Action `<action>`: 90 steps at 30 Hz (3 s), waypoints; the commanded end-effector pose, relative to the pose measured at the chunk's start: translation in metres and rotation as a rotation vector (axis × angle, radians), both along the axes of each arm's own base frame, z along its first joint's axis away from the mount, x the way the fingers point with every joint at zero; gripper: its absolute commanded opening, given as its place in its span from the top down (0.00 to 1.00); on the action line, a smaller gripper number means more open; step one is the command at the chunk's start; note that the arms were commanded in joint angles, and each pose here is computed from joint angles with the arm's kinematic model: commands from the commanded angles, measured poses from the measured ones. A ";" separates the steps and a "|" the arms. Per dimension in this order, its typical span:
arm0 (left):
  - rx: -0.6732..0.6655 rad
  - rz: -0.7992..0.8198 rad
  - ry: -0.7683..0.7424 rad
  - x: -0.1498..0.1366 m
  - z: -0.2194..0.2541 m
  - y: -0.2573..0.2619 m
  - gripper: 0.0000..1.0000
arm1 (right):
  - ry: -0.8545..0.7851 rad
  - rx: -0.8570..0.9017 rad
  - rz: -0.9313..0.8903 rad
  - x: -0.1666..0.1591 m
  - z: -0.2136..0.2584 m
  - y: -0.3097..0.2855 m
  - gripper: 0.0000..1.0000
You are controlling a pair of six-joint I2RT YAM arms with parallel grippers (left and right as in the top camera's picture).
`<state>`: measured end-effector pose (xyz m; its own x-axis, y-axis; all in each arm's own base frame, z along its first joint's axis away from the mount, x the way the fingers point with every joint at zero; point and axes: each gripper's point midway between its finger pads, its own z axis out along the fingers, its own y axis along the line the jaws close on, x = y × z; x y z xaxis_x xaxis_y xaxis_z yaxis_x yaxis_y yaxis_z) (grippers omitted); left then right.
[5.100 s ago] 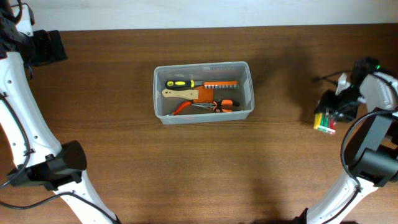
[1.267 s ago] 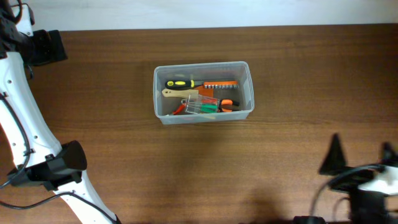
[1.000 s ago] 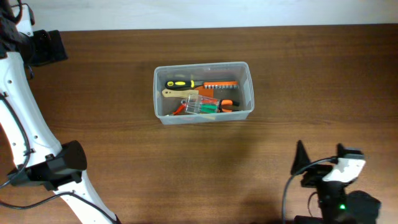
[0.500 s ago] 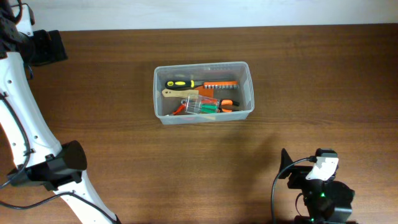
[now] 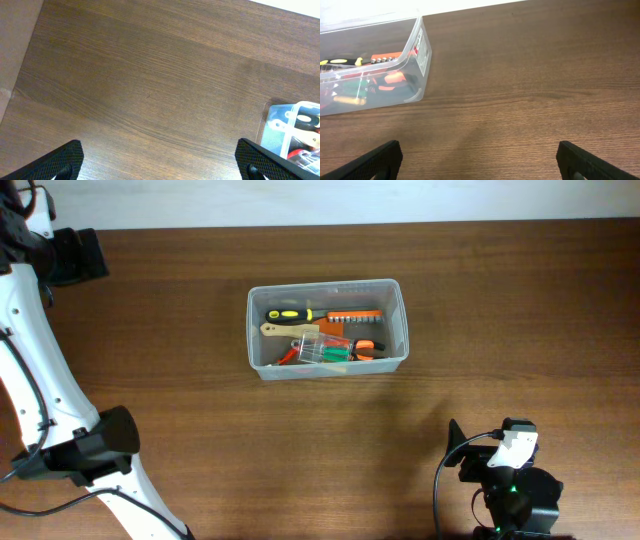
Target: Pack container
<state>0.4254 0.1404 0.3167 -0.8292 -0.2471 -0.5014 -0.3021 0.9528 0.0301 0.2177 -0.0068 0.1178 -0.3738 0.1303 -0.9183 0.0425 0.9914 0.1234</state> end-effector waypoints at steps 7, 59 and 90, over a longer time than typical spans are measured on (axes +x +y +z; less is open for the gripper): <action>-0.009 0.007 -0.018 -0.002 0.006 -0.001 0.01 | -0.008 0.012 0.001 0.000 -0.001 0.000 0.01; 0.066 -0.284 -0.658 -0.205 -0.174 -0.133 0.01 | -0.008 0.011 0.001 0.000 -0.001 0.000 0.01; 0.050 -0.297 -0.621 -0.203 -0.210 -0.136 0.01 | -0.008 0.011 0.001 0.000 -0.001 0.000 0.01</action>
